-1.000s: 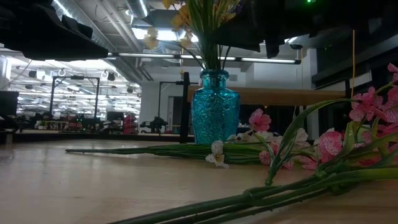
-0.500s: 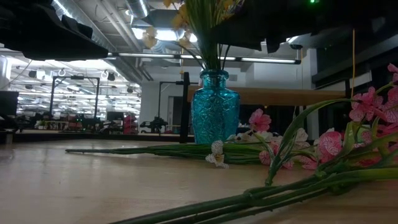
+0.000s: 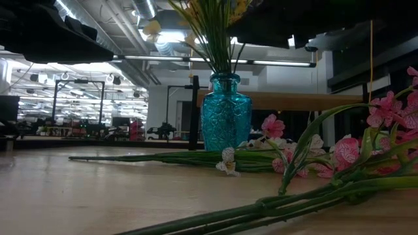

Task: Pick and place flowers into a vace then onto a shelf
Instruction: Put the white flowers into the blue vase

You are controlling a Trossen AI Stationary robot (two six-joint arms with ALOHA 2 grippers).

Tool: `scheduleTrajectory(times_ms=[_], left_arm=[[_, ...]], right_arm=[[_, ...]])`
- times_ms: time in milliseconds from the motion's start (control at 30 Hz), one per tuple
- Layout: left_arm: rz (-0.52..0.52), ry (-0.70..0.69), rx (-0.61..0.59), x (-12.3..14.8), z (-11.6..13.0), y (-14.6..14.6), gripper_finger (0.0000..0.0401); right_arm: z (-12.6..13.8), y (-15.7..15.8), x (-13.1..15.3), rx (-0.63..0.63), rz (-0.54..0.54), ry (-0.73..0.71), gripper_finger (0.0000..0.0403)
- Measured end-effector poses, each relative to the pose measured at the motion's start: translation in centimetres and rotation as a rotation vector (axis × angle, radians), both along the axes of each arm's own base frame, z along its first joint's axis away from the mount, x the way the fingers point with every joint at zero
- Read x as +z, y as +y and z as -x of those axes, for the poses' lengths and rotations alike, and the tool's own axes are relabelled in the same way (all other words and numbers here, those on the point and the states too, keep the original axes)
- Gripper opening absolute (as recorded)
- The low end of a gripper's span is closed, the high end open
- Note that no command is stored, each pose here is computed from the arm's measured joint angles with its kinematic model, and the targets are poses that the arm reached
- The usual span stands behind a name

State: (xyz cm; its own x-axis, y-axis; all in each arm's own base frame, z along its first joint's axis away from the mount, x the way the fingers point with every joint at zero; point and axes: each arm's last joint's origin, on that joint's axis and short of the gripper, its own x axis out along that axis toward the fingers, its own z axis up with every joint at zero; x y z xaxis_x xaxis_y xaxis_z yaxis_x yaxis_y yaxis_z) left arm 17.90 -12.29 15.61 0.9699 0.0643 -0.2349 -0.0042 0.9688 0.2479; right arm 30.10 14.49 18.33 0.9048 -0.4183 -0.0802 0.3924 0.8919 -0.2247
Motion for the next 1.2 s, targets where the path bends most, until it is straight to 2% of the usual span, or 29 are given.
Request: scheduleTrajectory(times_ms=[100,200,400,600,833,967,1100,1200], left_arm=[[0.047,0.004,-0.003,-0.1,0.0,-0.1,0.0001],[0.107,0.029,-0.061,-0.2,0.1,-0.3,0.0003],[0.11,0.126,-0.061,-0.3,-0.4,-0.3,0.0001],[0.119,0.315,-0.062,0.8,-2.8,-1.1,0.0002],[0.11,0.435,-0.073,1.2,-6.3,-2.2,0.0005],[0.119,0.539,-0.05,1.2,-8.1,-2.8,0.0006],[0.044,0.619,-0.007,1.0,-9.3,-2.8,0.0012],[0.006,0.611,-0.007,0.8,-10.0,-2.7,0.0024]], right_arm=[[0.4,0.7,0.0,0.024,0.001,0.002,0.0232],[0.8,1.6,-0.1,0.054,-0.008,0.006,0.0228],[1.5,2.7,-0.4,0.088,-0.078,0.001,0.0194],[1.8,2.6,-1.6,0.08,-0.169,0.055,0.0114],[1.8,2.7,-1.5,0.089,-0.132,0.067,0.0009],[1.8,2.7,-1.5,0.09,-0.128,0.068,0.0018],[1.8,2.7,-1.5,0.095,-0.124,0.074,0.0017],[1.8,2.7,-1.6,0.096,-0.122,0.076,0.0008]])
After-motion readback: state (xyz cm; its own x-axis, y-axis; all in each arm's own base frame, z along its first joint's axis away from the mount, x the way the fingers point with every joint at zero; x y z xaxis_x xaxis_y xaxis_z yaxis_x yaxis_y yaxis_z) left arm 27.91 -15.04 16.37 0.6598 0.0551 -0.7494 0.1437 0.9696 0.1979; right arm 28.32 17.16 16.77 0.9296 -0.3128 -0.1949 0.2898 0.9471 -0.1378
